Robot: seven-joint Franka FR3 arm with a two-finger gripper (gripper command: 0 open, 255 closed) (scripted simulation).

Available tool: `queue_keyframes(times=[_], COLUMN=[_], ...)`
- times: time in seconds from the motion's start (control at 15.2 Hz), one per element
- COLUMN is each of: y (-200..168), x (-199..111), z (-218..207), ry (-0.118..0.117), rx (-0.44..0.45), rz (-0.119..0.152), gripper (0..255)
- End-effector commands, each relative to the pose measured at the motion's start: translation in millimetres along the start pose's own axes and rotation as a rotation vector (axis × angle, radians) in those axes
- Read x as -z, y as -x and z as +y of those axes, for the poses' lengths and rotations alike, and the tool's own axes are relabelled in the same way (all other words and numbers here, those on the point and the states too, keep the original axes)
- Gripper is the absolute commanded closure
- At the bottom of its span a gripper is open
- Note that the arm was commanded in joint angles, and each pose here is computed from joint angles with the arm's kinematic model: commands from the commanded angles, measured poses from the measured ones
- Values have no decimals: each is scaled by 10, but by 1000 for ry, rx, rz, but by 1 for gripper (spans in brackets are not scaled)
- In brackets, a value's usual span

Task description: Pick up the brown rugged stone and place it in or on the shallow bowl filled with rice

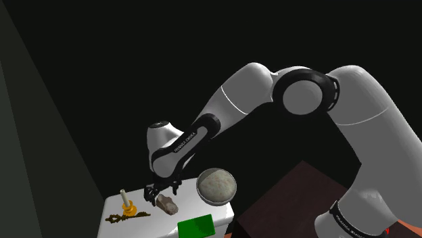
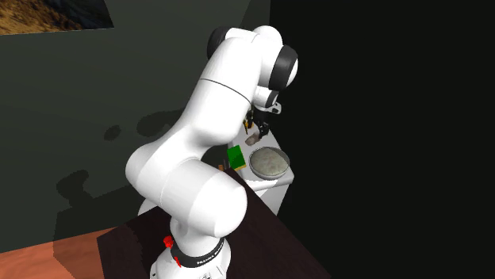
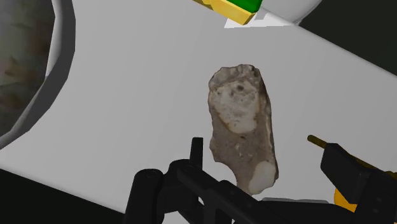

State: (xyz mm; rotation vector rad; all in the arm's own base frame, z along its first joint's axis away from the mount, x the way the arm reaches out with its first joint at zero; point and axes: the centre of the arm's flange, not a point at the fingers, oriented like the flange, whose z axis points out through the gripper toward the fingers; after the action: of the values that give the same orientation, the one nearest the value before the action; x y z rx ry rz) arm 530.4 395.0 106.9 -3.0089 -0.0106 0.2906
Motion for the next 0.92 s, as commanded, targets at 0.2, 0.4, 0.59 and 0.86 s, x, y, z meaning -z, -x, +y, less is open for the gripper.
queue_keyframes(times=[0.2, 0.4, 0.59, 0.86], y=[-7, -8, -8, -5], x=[-189, -189, -189, -186], z=[5, 5, 5, 6], ry=[0, 0, 0, 0], rx=[0, 0, 0, 0], rz=[0, 0, 0, 0], gripper=[0, 0, 0, 255])
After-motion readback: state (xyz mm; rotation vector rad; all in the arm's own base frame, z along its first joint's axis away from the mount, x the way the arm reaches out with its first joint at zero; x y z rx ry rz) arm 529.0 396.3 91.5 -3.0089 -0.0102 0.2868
